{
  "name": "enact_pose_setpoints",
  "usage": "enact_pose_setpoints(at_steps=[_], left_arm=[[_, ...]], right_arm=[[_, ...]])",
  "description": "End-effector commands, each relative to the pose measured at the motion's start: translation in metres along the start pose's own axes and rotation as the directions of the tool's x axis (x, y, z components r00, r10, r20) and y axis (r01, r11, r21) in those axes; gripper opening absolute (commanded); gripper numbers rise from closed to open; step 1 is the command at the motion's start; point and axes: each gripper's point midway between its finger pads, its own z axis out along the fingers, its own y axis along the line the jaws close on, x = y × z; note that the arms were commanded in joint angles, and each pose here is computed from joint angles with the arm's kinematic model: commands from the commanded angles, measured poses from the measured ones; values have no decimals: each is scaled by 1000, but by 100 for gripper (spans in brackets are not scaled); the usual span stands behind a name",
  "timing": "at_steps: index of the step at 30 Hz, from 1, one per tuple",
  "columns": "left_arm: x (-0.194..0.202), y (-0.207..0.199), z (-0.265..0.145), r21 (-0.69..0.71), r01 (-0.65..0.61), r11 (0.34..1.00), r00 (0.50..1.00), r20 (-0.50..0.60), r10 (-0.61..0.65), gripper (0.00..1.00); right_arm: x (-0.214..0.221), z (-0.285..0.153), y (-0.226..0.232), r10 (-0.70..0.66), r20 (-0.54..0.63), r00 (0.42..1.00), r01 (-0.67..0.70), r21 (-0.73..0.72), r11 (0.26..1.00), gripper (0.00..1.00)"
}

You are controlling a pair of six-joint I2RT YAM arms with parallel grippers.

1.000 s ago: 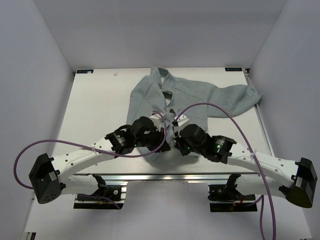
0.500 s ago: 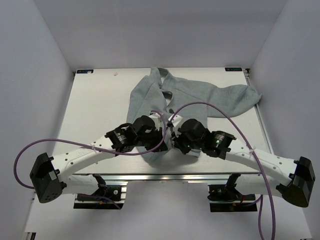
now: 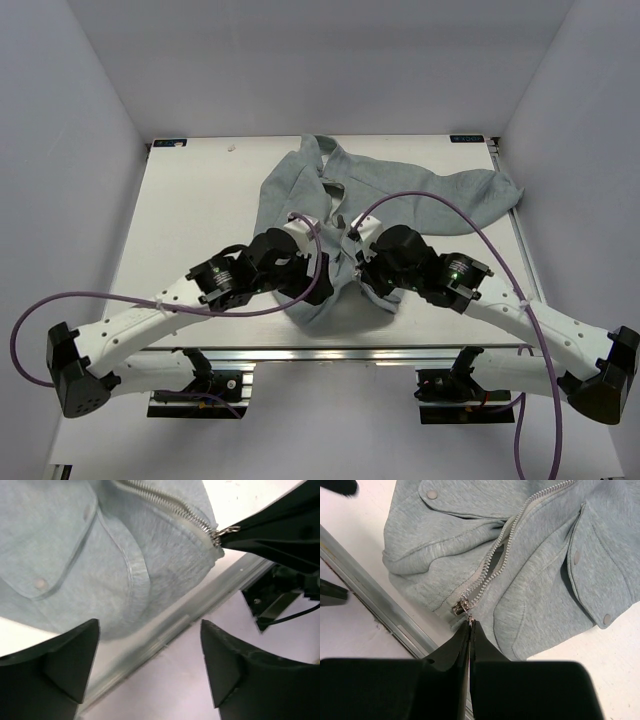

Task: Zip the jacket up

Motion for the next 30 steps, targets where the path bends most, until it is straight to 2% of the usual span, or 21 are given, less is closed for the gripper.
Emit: enact_pose_setpoints(at_steps=[1, 2, 5, 12, 18, 22, 27, 30], left_arm=[[-24, 1, -21, -2, -97, 995, 987, 126, 96, 94], [-33, -6, -22, 31, -126, 992, 979, 167, 119, 98], [-41, -18, -19, 85, -234, 969, 952, 220, 211, 98], [-52, -30, -2, -33, -464, 885, 857, 237, 458, 98], [-65, -25, 7, -157, -534, 831, 791, 255, 556, 98], [-75, -26, 16, -213, -545, 811, 766, 266, 585, 98], [-84, -13, 26, -330, -555, 763, 731, 244, 637, 91], [-87, -14, 32, -339, -550, 763, 727, 256, 637, 68]], right_arm=[[-30, -14, -4, -6, 88, 996, 5, 10, 1000, 0], [-30, -16, -4, -9, 81, 997, 8, 4, 1000, 0], [-35, -18, -5, -7, 74, 997, 6, 3, 1000, 0], [-50, -22, -10, 27, 87, 996, -26, -23, 999, 0], [-60, -27, -7, 52, 85, 995, -45, -89, 995, 0], [-62, -26, -5, 60, 79, 995, -50, -118, 992, 0], [-67, -28, -3, 75, 86, 993, -62, -150, 987, 0], [-68, -27, -5, 88, 80, 993, -74, -155, 985, 0]])
